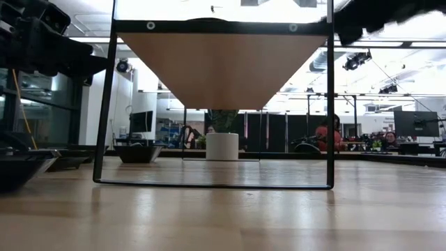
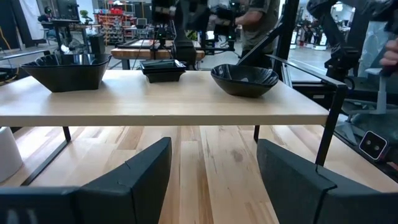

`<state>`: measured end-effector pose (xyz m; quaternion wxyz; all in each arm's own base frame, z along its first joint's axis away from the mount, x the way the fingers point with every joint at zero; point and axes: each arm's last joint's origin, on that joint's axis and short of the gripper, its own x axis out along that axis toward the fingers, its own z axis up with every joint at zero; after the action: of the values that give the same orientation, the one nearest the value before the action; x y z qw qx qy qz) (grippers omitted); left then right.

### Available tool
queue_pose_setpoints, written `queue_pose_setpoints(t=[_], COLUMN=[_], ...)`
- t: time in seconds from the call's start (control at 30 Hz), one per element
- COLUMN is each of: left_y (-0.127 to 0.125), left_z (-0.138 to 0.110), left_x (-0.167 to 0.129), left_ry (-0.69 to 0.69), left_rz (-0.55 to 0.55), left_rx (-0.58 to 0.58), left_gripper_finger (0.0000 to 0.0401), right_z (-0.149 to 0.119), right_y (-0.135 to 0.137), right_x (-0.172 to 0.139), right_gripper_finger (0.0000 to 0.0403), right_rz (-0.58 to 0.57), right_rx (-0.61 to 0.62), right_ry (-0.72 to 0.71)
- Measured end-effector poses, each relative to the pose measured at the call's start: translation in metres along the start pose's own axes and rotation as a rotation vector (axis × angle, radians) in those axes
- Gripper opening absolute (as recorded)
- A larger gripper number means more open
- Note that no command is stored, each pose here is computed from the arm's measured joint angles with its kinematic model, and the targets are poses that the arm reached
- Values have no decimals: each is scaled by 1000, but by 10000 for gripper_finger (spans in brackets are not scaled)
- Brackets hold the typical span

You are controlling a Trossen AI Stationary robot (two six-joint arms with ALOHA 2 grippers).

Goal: Pick & Place Mini shaped plates
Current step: Stack the black distorted square plate on top of the black distorted square plate on the shelf

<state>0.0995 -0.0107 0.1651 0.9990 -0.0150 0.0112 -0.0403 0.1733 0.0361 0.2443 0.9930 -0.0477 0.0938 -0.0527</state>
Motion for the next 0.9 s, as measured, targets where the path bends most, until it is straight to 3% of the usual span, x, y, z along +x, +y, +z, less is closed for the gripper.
queue_pose_setpoints(t=[0.4, 0.7, 0.9], left_y=[0, 0, 0], left_z=[0, 0, 0], left_x=[0, 0, 0], left_ry=[-1, 0, -1], left_rz=[0, 0, 0], left_rx=[0, 0, 0], left_gripper_finger=[234, 234, 234], right_z=[-72, -76, -79], right_y=[-11, -11, -18], right_x=[-22, -27, -34], right_gripper_finger=[2, 11, 12], right_rz=[-36, 20, -51], right_rx=[79, 58, 57], right_ry=[-235, -282, -252])
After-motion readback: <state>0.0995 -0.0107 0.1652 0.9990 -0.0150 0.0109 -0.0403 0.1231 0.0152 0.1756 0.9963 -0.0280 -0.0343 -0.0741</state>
